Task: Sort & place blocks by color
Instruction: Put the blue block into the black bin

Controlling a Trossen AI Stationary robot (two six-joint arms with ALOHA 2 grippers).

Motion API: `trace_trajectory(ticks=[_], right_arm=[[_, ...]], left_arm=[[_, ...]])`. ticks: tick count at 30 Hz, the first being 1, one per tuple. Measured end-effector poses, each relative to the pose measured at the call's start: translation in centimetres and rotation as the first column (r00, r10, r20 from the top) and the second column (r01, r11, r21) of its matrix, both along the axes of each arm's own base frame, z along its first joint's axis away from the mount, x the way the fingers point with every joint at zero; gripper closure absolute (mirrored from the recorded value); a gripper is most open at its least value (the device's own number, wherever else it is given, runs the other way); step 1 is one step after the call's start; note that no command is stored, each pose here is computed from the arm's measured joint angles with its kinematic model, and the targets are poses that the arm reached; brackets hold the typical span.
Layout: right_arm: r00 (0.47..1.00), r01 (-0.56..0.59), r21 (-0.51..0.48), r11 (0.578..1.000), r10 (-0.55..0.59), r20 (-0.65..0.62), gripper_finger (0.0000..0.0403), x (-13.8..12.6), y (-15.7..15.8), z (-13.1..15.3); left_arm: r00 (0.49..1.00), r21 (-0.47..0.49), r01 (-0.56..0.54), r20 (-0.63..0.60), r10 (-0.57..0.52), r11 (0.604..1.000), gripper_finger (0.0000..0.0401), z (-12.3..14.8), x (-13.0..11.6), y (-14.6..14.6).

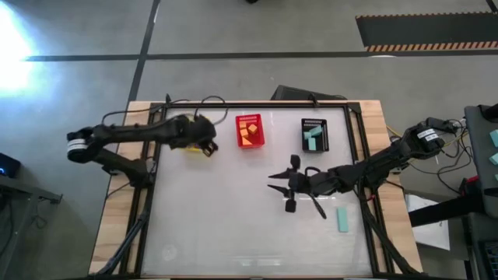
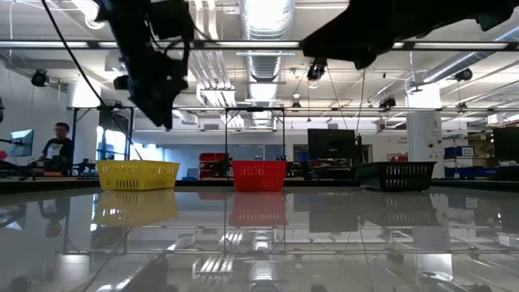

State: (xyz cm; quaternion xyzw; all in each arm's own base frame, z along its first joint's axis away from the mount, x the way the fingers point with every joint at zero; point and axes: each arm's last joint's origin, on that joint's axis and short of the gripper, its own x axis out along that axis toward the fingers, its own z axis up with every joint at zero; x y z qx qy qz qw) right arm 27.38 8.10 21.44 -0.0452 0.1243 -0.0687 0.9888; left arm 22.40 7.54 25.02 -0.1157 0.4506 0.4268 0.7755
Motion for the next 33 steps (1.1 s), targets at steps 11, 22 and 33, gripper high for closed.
trace_trajectory(ticks=[11, 22, 33], right_arm=[[0.939, -0.089, 0.547, 0.833, 0.253, -0.234, 0.0280, -0.1, 2.8, 0.8], [0.336, 0.765, 0.237, 0.598, -0.058, -0.940, 0.0277, -7.8, 4.5, -0.4], [0.142, 0.904, 0.090, 0.418, -0.094, -0.985, 0.0215, -11.9, 6.5, -2.2]], left_arm=[[0.823, 0.114, 0.391, 0.401, -0.402, 0.913, 0.0221, 0.2, 1.8, -10.4], [0.742, 0.155, 0.469, 0.465, -0.483, 0.870, 0.0221, 0.0, 2.0, -12.6], [0.744, 0.160, 0.475, 0.452, -0.491, 0.866, 0.0221, 0.0, 2.0, -12.6]])
